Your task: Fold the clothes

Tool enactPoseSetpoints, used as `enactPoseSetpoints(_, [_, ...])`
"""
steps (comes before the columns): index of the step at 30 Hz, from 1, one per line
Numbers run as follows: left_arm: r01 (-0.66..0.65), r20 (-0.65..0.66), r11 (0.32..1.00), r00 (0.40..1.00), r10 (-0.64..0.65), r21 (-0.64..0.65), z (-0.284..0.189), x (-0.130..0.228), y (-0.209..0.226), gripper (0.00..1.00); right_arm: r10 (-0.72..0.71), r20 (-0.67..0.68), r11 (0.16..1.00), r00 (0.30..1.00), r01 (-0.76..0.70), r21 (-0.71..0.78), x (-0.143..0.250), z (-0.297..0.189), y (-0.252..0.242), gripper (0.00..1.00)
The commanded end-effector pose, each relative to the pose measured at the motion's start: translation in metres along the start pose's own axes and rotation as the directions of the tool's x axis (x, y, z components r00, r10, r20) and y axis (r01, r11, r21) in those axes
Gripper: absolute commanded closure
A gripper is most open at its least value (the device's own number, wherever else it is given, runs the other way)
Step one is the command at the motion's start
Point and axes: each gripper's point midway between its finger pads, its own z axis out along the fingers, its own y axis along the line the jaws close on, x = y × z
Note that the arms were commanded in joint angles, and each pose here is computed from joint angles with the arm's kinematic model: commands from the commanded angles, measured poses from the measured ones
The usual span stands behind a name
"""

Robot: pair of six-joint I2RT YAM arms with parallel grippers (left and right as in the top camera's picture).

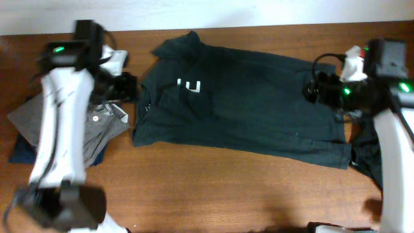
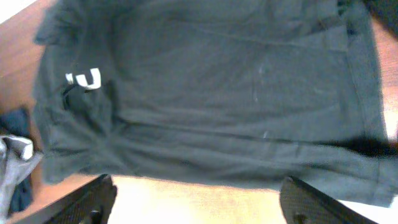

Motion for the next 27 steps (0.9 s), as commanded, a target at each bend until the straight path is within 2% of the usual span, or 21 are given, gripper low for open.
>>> enactPoseSetpoints(1, [0.097, 0.143, 0.991, 0.986, -0.084, -0.089, -0.062, 0.014, 0.016, 0.29, -0.027, 0.085, 0.999, 0.996, 0.023, 0.043, 0.009, -0.043, 0.0, 0.07])
enactPoseSetpoints(5, [0.099, 0.138, 0.991, 0.987, -0.087, -0.086, -0.077, 0.036, 0.013, 0.24, 0.049, 0.045, 0.988, 0.998, -0.055, 0.142, 0.039, -0.058, -0.018, 0.01])
enactPoseSetpoints(8, [0.071, 0.069, 0.994, 0.995, -0.066, -0.078, -0.062, 0.05, 0.004, 0.23, 0.065, 0.0, 0.982, 0.998, -0.064, 0.176, 0.051, -0.051, -0.026, 0.01])
enactPoseSetpoints(12, [0.02, -0.037, 1.0, 0.999, -0.02, -0.014, -0.011, 0.063, -0.017, 0.23, 0.09, -0.063, 0.975, 0.994, -0.075, 0.209, 0.06, -0.025, -0.04, 0.01])
enactPoseSetpoints(17, [-0.027, -0.167, 1.0, 0.985, 0.028, 0.007, 0.065, 0.096, -0.029, 0.23, 0.205, -0.161, 0.954, 0.965, -0.16, 0.255, 0.078, 0.019, -0.071, 0.01])
enactPoseSetpoints(18, [-0.035, -0.182, 0.999, 0.983, 0.036, 0.011, 0.079, 0.103, -0.03, 0.2, 0.229, -0.176, 0.947, 0.957, -0.177, 0.267, 0.081, 0.026, -0.079, 0.01])
enactPoseSetpoints(21, [-0.052, -0.171, 0.999, 0.984, 0.053, 0.012, 0.113, 0.109, -0.029, 0.16, 0.284, -0.213, 0.934, 0.935, -0.219, 0.284, 0.091, 0.044, -0.095, 0.01])
enactPoseSetpoints(27, [-0.056, -0.136, 0.998, 0.989, 0.053, -0.022, 0.17, 0.116, -0.016, 0.16, 0.336, -0.255, 0.929, 0.907, -0.274, 0.247, 0.102, 0.065, -0.109, 0.01])
